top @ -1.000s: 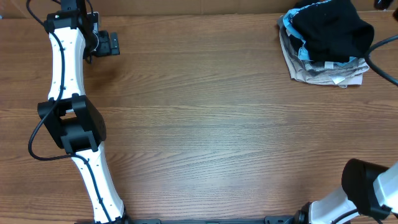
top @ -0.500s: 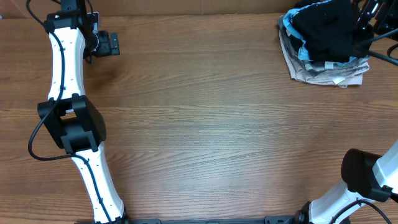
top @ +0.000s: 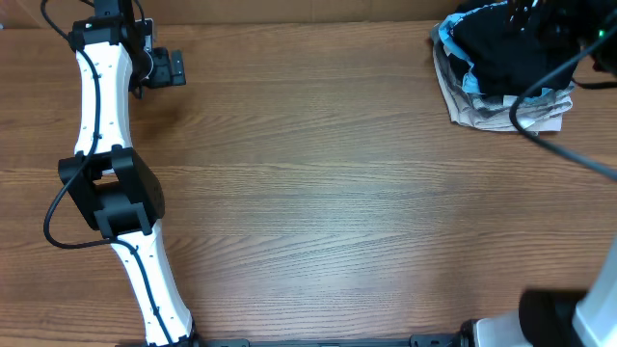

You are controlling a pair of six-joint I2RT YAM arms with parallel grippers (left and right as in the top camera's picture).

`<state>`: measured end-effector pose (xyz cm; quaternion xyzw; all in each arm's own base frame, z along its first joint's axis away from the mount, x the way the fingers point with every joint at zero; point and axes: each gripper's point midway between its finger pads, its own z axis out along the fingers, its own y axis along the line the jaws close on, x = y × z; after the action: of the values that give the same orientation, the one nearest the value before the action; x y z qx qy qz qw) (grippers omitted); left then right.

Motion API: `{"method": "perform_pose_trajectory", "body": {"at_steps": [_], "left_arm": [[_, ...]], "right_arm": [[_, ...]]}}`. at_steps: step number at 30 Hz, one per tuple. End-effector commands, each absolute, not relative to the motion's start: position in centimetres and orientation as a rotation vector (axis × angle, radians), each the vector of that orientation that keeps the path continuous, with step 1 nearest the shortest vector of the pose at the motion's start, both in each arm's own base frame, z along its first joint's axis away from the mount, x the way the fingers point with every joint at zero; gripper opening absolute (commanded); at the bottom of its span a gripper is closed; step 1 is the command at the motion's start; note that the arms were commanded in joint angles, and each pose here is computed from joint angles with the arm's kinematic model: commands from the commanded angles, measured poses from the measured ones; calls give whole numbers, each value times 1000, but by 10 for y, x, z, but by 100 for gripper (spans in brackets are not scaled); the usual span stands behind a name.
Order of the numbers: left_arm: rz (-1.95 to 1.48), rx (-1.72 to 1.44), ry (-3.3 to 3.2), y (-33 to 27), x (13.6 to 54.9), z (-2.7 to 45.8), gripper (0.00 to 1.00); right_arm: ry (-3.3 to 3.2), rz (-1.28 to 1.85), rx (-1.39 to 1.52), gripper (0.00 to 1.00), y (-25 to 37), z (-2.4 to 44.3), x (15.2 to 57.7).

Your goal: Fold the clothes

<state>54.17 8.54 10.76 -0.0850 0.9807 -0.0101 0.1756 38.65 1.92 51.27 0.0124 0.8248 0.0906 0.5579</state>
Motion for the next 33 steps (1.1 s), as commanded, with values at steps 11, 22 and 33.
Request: {"method": "perform_pose_trajectory", "body": {"at_steps": [11,22,33], "left_arm": [[-50,-260,2787,82,542,102,100],[-50,-260,2787,82,542,102,100],[-50,-260,2787,82,542,102,100]], "right_arm": [[1723,231,-12,100,29,433,325],[1347,277,75,100,19,349,253],[1373,283,77,100,20,255,240]]}}
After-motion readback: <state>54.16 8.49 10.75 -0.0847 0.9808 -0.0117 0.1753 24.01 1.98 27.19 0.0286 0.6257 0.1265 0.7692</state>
